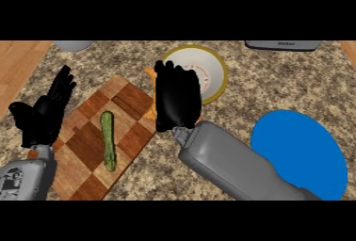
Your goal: Pick the croissant from the plate and place it in the bowl
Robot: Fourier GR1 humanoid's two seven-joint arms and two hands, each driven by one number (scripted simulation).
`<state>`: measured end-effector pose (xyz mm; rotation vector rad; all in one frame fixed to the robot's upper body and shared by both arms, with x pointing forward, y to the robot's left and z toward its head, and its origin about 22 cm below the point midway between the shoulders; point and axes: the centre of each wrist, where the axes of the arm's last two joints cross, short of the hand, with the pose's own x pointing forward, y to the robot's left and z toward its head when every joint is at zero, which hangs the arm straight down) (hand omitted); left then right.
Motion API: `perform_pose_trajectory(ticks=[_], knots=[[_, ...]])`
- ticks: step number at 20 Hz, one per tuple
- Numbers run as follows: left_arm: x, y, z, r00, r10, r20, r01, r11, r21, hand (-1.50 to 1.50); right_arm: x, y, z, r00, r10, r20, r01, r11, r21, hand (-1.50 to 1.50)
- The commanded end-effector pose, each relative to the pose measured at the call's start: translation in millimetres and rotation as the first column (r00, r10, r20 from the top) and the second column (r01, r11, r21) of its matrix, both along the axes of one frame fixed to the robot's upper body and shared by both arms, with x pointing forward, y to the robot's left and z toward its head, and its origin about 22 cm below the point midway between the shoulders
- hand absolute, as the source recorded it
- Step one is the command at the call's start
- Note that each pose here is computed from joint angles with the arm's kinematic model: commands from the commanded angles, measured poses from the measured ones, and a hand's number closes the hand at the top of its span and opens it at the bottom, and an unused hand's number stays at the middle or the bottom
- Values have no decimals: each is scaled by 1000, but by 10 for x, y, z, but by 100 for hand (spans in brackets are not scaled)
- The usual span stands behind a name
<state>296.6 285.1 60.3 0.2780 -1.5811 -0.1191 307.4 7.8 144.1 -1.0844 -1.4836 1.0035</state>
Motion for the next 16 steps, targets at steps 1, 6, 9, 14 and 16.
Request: perform_pose_trajectory(ticks=[1,6,9,14,16], knots=[[-54,134,-39,1000,23,-12,-23,1000,14,0,-95,217,325,991,-60,119,44,990,131,150],[-133,151,-90,1000,22,16,-22,1000,-3,0,72,264,413,984,-109,143,83,980,179,150],[-266,200,-48,999,49,-2,-49,999,7,0,221,158,426,985,-132,113,112,979,168,150],[-115,289,-108,998,56,-1,-56,998,7,0,545,-123,235,988,-116,102,83,956,281,150],[-139,181,-65,999,43,-10,-43,999,-11,0,691,-92,289,988,-129,84,101,954,283,150]])
